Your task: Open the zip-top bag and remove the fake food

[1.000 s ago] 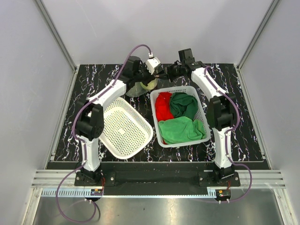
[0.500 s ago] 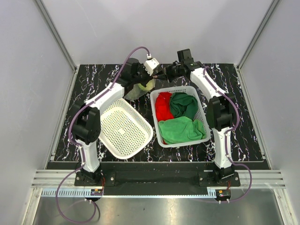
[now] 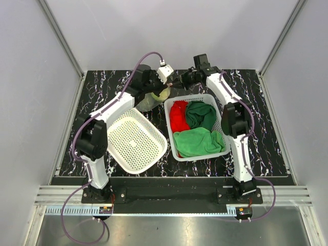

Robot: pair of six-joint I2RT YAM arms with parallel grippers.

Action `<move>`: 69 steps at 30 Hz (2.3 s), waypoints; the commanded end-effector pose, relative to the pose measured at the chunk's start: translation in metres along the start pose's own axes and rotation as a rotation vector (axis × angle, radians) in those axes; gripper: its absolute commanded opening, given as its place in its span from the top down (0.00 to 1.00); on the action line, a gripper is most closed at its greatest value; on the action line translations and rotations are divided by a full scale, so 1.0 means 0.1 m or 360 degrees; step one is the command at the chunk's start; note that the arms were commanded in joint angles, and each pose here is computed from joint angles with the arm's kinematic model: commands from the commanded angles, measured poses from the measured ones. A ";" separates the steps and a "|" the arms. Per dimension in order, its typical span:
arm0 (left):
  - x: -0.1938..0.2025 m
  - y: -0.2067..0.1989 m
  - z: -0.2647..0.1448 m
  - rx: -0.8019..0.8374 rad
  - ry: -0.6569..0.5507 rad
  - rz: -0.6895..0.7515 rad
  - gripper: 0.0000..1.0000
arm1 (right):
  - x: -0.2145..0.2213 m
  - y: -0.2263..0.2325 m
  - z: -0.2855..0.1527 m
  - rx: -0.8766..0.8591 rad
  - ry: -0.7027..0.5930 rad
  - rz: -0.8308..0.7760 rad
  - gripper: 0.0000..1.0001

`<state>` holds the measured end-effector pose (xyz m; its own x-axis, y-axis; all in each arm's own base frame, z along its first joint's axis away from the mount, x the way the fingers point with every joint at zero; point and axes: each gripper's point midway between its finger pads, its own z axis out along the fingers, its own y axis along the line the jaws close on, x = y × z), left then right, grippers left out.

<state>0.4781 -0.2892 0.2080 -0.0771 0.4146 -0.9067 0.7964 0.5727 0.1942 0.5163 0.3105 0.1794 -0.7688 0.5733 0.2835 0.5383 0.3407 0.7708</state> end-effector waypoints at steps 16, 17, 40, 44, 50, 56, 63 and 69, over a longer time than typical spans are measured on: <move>-0.76 -0.09 -0.44 0.0015 -0.0297 0.0091 1.00 | -0.08 0.24 -0.58 -0.0007 -0.0151 -0.0361 0.37; -0.73 -0.09 -0.42 0.0014 -0.0285 0.0089 1.00 | -0.05 0.26 -0.63 -0.0006 -0.0158 -0.0367 0.36; -0.65 -0.09 -0.31 0.0022 -0.0247 0.0084 1.00 | 0.42 0.52 -0.72 -0.0021 -0.0116 -0.0323 0.42; -0.64 -0.11 -0.29 0.0031 -0.0242 0.0090 1.00 | 0.45 0.49 -0.68 -0.0010 -0.0097 -0.0316 0.49; -0.64 -0.13 -0.27 0.0034 -0.0238 0.0096 1.00 | 0.51 0.47 -0.63 0.0002 -0.0067 -0.0309 0.59; -0.65 -0.15 -0.28 0.0036 -0.0236 0.0106 1.00 | 0.52 0.40 -0.58 0.0028 -0.0056 -0.0299 0.64; -0.63 -0.14 -0.27 0.0036 -0.0220 0.0116 1.00 | 0.56 0.33 -0.57 0.0048 -0.0029 -0.0295 0.69; -0.65 -0.14 -0.29 0.0028 -0.0219 0.0122 1.00 | 0.54 0.34 -0.55 0.0035 -0.0035 -0.0295 0.97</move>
<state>0.4498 -0.2935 0.2405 -0.0352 0.3914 -0.9196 0.8159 0.5427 0.1997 0.4781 0.3065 0.2292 -0.8325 0.5306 0.1597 0.4468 0.4724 0.7597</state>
